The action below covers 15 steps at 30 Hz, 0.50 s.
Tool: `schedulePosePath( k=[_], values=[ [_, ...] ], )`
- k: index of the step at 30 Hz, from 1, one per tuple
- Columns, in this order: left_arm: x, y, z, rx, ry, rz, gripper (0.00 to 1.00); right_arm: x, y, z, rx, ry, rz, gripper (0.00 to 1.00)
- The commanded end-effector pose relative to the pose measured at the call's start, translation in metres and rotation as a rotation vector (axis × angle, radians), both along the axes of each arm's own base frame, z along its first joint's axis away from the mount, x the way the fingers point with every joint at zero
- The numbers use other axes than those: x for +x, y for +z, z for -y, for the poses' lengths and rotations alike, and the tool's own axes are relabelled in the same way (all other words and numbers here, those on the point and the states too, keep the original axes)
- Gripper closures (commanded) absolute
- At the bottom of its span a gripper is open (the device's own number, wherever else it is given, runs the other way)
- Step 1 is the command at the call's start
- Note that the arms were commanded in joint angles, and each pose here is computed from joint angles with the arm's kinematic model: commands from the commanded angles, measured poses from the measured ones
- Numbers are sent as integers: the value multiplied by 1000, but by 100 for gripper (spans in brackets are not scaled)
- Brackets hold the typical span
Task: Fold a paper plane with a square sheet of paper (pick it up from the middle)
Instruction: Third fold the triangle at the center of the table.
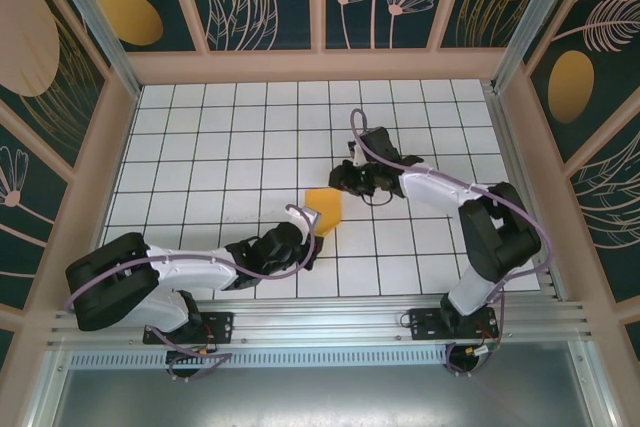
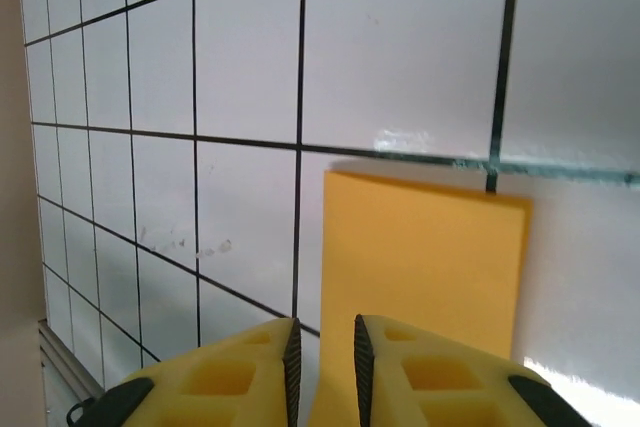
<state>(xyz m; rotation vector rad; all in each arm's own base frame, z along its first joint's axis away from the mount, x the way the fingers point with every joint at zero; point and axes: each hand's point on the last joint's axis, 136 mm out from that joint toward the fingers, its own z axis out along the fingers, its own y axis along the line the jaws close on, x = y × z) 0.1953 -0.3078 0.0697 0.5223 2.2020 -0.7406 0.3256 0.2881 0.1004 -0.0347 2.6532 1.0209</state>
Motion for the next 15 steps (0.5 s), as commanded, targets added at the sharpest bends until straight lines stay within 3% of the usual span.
schedulePosePath(
  k=[1, 6, 15],
  values=[
    [-2, 7, 4, -76, -12, -27, 100, -5, -23, -11, -51, 97, -42, 81],
    [-2, 2, 1, -101, -12, -65, 100, -12, -54, -17, -127, 138, -84, 89],
    [3, -1, -4, -142, -11, -116, 100, -28, -91, -11, -231, 188, -111, 95]
  ],
)
